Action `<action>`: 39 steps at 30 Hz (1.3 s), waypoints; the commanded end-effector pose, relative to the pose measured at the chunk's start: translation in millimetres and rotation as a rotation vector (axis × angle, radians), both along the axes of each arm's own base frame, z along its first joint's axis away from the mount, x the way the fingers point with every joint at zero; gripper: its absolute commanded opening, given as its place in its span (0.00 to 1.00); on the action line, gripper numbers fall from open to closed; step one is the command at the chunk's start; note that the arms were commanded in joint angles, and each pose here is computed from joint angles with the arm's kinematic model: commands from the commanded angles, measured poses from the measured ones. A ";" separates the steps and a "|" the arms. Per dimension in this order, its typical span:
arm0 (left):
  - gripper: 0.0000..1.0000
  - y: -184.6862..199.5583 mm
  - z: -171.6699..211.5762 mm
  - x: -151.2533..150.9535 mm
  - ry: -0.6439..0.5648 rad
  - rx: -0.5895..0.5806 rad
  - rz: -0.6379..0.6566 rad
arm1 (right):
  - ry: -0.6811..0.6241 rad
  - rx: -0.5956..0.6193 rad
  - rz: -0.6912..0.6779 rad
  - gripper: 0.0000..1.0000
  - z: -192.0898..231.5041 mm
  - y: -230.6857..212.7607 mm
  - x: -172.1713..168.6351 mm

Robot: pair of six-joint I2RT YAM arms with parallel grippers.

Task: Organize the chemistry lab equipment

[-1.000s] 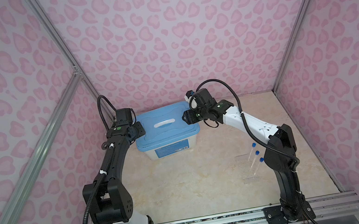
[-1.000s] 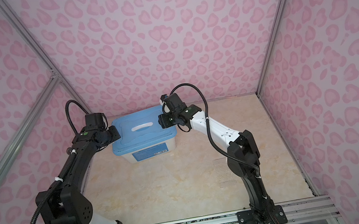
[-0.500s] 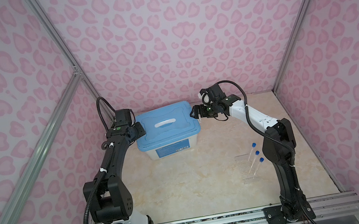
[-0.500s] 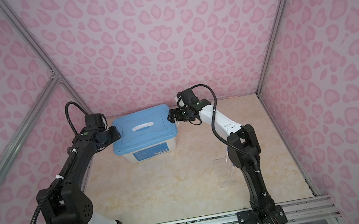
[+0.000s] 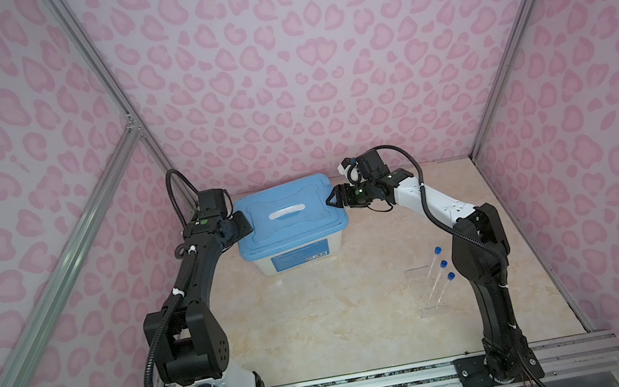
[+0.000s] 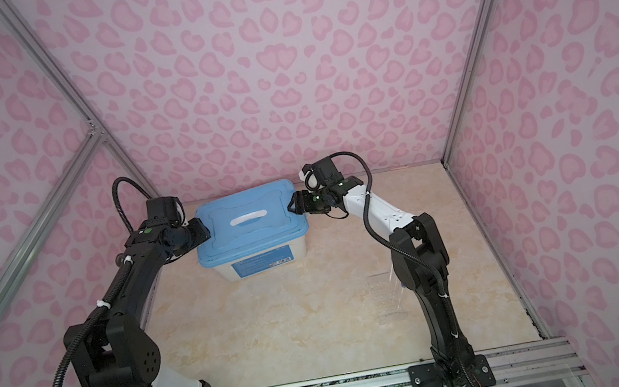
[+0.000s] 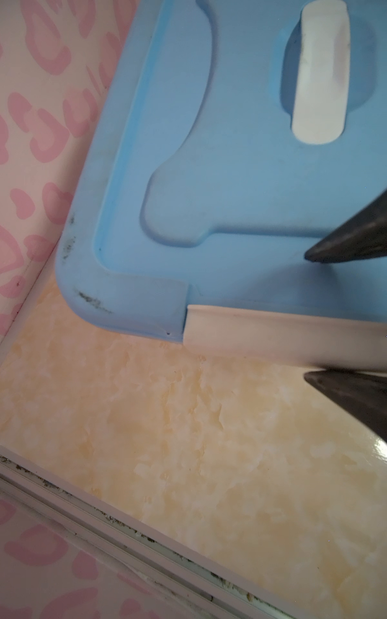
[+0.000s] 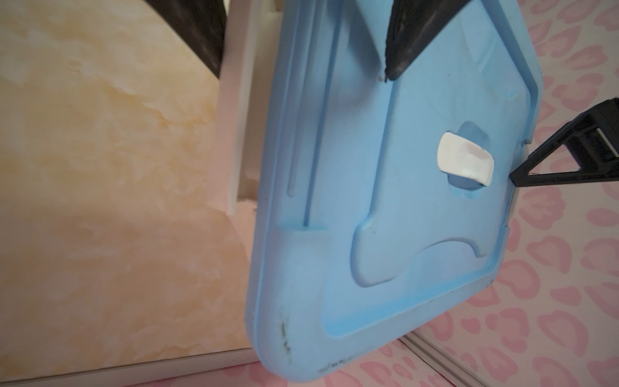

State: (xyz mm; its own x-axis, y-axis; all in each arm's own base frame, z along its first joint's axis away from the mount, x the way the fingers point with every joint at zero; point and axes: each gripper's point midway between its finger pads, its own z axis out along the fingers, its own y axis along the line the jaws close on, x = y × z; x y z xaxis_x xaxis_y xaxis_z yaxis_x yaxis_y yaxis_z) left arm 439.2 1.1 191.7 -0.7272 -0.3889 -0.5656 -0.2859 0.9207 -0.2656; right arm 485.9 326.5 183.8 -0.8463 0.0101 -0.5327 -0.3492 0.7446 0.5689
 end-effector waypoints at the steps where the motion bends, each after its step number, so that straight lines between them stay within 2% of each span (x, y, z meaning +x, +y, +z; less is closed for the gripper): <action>1: 0.53 -6.1 6.9 1.2 -0.022 -0.023 -0.024 | -0.018 -0.069 0.006 0.65 -2.6 -3.4 -2.5; 12: 0.53 -9.5 3.0 0.6 -0.017 -0.051 -0.029 | -0.093 -0.256 0.033 0.42 -1.9 11.9 -18.7; 14: 0.53 -11.7 4.9 1.5 -0.021 -0.059 -0.033 | -0.108 -0.291 0.040 0.41 -0.9 17.0 -24.3; 19: 0.53 -17.6 6.5 4.0 -0.022 -0.076 -0.047 | -0.106 -0.294 0.051 0.41 -2.1 27.9 -33.2; 27: 0.53 -27.9 8.3 20.8 -0.026 -0.127 -0.077 | -0.074 -0.264 -0.071 0.43 5.3 1.7 -36.6; 34: 0.54 -26.5 14.3 27.7 -0.040 -0.134 -0.075 | -0.064 -0.257 -0.089 0.45 9.8 -8.6 -36.0; 39: 0.66 -10.8 29.4 31.5 -0.074 -0.155 -0.048 | -0.074 -0.264 -0.125 0.55 15.7 -22.3 -32.9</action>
State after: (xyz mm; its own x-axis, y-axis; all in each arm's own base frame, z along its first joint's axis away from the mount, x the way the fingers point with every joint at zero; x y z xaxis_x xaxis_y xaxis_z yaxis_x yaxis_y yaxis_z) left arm 464.7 -10.3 205.7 -0.7256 -0.4251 -0.5411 -0.2421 0.8938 -0.3776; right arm 452.8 307.9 198.3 -0.8025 -0.0478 -0.5947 -0.2875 0.9044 0.3153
